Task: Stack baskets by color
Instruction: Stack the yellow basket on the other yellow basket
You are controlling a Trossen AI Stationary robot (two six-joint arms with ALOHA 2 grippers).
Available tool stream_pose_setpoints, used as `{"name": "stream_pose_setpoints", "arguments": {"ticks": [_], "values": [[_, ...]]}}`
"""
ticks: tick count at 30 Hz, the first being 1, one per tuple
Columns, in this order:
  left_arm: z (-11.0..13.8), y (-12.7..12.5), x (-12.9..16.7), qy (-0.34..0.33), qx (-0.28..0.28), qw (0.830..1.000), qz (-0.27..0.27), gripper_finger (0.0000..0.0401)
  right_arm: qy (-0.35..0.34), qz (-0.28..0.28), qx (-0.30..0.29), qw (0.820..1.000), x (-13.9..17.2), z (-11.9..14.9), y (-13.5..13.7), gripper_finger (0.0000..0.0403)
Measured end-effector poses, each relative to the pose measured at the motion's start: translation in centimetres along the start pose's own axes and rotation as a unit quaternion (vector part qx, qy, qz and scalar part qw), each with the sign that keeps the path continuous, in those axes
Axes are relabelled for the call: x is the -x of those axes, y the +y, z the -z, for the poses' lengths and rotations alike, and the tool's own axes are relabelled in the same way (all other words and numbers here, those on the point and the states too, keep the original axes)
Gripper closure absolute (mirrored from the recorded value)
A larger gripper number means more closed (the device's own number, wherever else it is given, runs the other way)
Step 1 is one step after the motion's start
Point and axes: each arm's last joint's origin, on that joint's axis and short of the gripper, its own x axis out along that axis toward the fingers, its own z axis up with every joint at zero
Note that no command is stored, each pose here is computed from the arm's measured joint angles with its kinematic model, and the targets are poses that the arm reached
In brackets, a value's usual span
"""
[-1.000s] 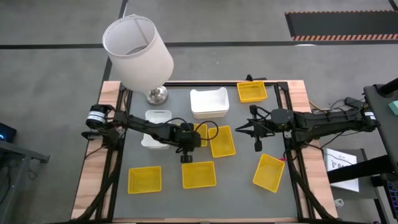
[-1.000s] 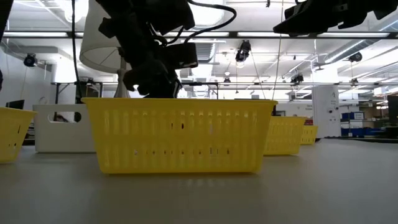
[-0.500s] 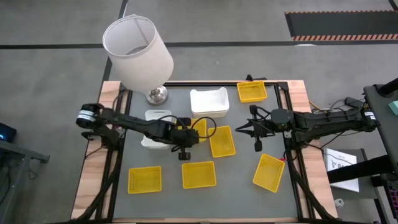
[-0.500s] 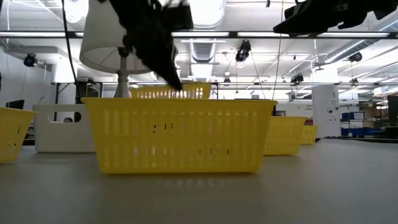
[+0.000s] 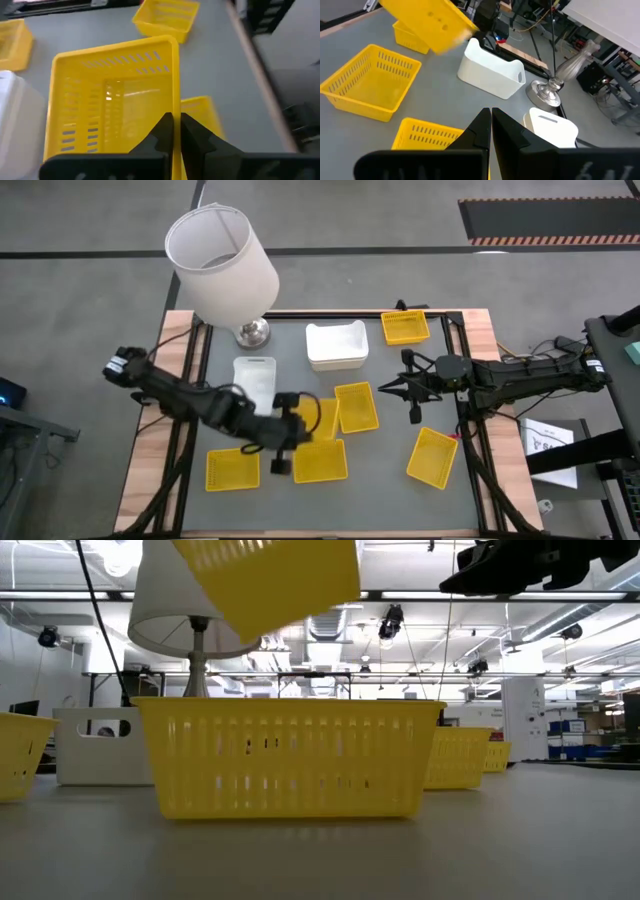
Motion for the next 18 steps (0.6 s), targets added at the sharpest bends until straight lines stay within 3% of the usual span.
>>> {"name": "stream_pose_setpoints", "arguments": {"ticks": [4, 9, 18], "values": [[0.7, -3.3, 0.9, 0.022, 0.035, 0.999, 0.022, 0.0401, 0.0, 0.0, 0.011, 1.0, 0.0, 0.0, 0.0, 0.0394], [2.4, -6.4, 2.2, 0.084, 0.081, 0.993, 0.008, 0.0401, -0.003, 0.001, 0.012, 1.0, 0.0, 0.0, 0.0, 0.0394], [6.8, -10.0, 3.5, 0.239, 0.101, 0.965, -0.036, 0.0401, 0.011, -0.005, -0.002, 1.0, -0.5, 0.5, 0.2, 0.0394]]}}
